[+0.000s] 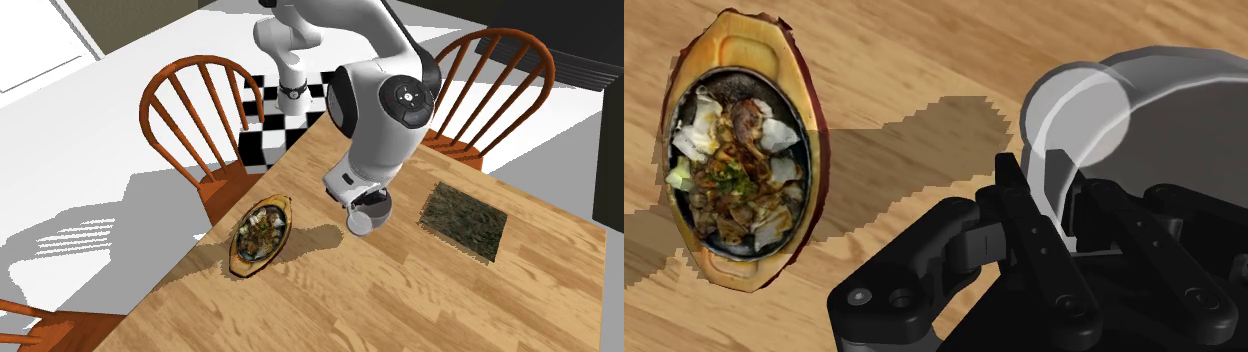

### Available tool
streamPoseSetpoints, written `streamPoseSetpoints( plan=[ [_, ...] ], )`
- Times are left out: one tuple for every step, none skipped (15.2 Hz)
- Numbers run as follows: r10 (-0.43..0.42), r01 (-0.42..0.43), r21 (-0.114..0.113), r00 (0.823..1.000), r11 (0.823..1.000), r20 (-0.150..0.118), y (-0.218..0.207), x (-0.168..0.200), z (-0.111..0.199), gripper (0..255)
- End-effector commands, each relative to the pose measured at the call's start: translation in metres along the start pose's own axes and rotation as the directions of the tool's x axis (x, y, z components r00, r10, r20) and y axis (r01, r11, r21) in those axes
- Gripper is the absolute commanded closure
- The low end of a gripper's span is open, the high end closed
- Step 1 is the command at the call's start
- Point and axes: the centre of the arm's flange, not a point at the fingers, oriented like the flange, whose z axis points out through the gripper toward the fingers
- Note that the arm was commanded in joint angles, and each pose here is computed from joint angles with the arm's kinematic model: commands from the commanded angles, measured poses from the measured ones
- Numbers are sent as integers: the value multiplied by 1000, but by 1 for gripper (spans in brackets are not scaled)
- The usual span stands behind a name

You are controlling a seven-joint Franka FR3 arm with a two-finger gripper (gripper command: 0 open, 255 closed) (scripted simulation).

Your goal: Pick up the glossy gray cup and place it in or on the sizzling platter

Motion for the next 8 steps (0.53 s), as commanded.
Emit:
streamPoseSetpoints(
  plan=[
    [0, 0, 0, 1000, 1000, 0, 1, -2, -10, 255],
    [0, 0, 0, 1000, 1000, 0, 2, -2, -16, 255],
    [0, 0, 0, 1000, 1000, 0, 2, -3, -21, 255],
    [0, 0, 0, 1000, 1000, 0, 3, -3, -26, 255],
    [0, 0, 0, 1000, 1000, 0, 3, -3, -31, 255],
    [0, 0, 0, 1000, 1000, 0, 3, -4, -37, 255],
    [0, 0, 0, 1000, 1000, 0, 4, -4, -42, 255],
    [0, 0, 0, 1000, 1000, 0, 4, -5, -47, 255]
  ],
)
